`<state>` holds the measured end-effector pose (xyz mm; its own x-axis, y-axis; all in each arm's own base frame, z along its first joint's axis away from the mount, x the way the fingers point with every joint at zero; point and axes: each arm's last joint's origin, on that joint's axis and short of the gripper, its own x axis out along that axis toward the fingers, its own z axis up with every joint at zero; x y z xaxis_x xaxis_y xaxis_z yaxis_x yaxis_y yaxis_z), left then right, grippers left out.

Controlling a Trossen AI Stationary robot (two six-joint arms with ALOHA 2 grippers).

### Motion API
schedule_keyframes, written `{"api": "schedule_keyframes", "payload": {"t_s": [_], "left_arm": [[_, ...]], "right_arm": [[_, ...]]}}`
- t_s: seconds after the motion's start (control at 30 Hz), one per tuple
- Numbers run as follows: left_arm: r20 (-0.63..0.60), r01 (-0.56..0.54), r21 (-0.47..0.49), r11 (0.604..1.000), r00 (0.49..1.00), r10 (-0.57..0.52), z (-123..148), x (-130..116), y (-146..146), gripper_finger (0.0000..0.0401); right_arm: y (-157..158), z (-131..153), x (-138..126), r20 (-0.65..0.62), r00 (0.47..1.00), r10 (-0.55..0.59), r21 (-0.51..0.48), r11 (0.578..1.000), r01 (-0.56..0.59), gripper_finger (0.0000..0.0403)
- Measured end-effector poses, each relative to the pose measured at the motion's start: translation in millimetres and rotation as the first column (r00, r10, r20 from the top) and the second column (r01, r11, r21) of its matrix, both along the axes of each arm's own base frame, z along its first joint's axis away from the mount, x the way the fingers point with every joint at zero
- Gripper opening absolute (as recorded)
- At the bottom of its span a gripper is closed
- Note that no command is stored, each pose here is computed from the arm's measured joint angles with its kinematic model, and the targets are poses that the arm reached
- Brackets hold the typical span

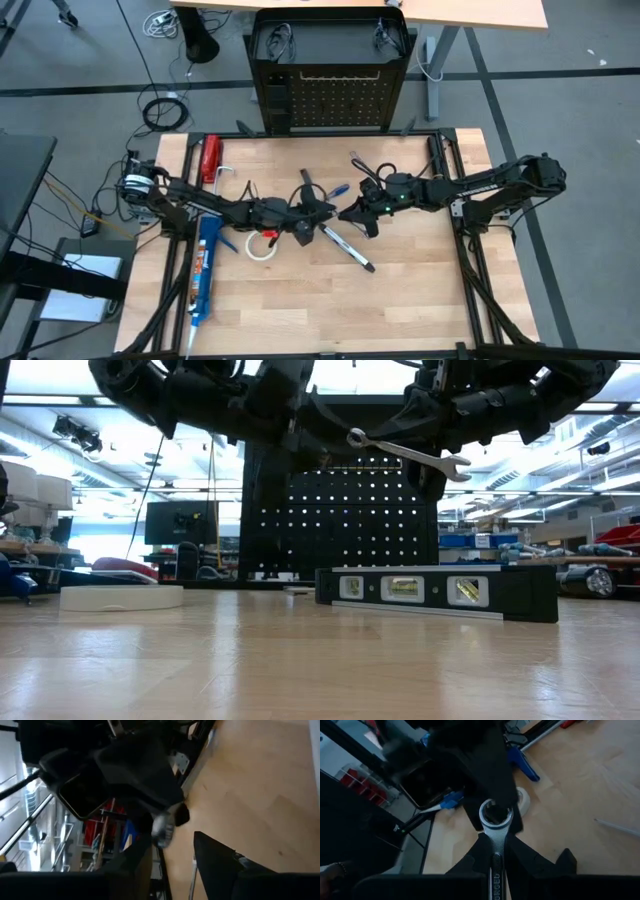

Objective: Hang tools onto peg board
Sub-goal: Hang the bottom wrench onto the black pegboard

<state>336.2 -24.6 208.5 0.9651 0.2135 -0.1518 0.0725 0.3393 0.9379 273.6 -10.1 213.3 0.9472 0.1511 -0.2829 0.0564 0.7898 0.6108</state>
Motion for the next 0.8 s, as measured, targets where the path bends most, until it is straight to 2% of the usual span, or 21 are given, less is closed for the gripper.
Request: {"api": "schedule_keyframes", "payload": {"t_s": [0.13,0.37,0.6,0.8], "left_arm": [[-0.001,0.038,-0.005,0.999,0.999,-0.038,3.7,2.8,-1.3,0.0102],[-0.067,0.093,-0.023,0.995,0.993,-0.094,4.9,6.8,-0.6,0.0027],[-0.072,0.096,-0.045,0.994,0.992,-0.099,8.2,9.2,-0.8,0.0018],[-0.103,0.075,-0.061,0.995,0.991,-0.081,6.6,8.9,-0.4,0.0016]], "right_arm": [[0.3,-4.3,-1.5,-0.048,0.999,0.008,0.006,1.000,-0.007,0.0043],[-0.7,-5.4,-2.5,-0.060,0.997,0.050,0.023,0.999,-0.049,0.0043],[-3.1,-5.3,-2.8,-0.054,0.996,0.065,0.013,0.998,-0.064,0.0049],[-6.6,-1.3,-3.5,-0.020,0.998,0.054,-0.026,0.998,-0.055,0.0101]]}}
